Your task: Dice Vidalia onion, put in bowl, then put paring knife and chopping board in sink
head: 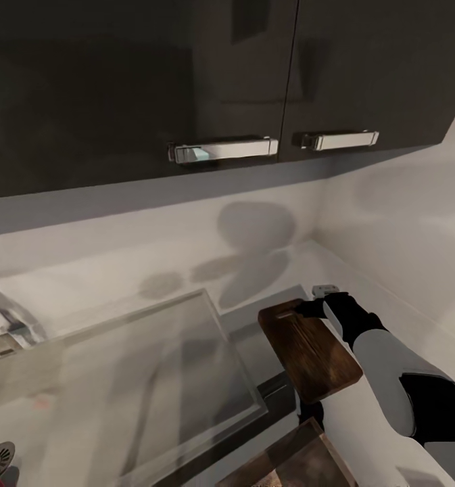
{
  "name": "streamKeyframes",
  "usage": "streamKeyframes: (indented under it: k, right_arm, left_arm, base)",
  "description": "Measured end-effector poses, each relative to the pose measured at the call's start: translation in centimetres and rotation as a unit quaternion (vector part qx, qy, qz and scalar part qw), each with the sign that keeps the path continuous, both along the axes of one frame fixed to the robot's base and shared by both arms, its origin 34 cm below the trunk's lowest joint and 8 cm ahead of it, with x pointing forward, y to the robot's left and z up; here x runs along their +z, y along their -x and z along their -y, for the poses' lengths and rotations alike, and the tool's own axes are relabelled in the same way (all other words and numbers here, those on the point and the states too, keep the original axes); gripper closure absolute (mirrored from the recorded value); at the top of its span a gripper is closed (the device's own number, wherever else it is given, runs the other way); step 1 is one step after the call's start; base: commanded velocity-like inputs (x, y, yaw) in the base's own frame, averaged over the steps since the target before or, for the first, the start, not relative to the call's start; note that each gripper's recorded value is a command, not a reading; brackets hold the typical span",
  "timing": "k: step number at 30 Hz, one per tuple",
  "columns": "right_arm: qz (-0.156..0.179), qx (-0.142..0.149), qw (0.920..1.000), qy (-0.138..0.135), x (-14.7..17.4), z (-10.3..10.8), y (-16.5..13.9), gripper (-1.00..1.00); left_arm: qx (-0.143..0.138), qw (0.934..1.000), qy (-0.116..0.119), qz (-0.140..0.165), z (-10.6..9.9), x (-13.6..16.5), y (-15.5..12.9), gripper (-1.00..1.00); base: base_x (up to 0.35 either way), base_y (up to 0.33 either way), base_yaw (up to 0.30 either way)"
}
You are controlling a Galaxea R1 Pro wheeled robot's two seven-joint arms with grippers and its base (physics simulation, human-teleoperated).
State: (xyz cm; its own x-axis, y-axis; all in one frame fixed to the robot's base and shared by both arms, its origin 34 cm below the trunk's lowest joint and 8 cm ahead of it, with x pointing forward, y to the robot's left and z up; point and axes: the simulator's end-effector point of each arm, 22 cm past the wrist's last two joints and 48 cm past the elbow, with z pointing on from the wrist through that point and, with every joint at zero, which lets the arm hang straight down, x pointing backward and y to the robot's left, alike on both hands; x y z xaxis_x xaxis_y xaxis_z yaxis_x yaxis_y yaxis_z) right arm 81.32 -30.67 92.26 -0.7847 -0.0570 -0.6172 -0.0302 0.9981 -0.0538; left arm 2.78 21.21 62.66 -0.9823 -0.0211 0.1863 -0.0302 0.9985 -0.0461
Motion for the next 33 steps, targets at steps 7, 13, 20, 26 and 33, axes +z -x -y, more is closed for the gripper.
streamKeyframes:
  k: [7, 13, 20, 26, 33]
  right_arm:
    - [0.001, 0.000, 1.0000, 0.001, -0.3, 0.0, -0.3, -1.00]
    - [0.003, 0.001, 1.0000, 0.000, -0.6, 0.0, -0.5, -1.00]
    - [0.008, 0.003, 1.0000, 0.001, -1.0, -0.1, -0.8, -1.00]
    - [0.008, 0.001, 1.0000, -0.002, -1.4, -0.2, -0.9, -1.00]
    - [0.008, 0.002, 1.0000, -0.001, -1.4, -0.2, -0.9, -1.00]
  left_arm:
    - [0.000, 1.0000, 0.000, -0.006, 0.0, 0.1, 0.4, -1.00]
    - [0.000, 0.9999, 0.000, -0.011, 0.0, 0.2, 0.8, -1.00]
    - [0.000, 0.9999, 0.000, -0.016, 0.0, 0.3, 1.2, -1.00]
    - [0.000, 0.9998, 0.000, -0.020, 0.0, 0.4, 1.6, -1.00]
    - [0.000, 0.9998, 0.000, -0.021, 0.0, 0.4, 1.6, -1.00]
  base:
    - [0.000, 0.000, 0.000]
    - [0.000, 0.000, 0.000]
    - [0.000, 0.000, 0.000]
    - [0.000, 0.000, 0.000]
    - [0.000, 0.000, 0.000]
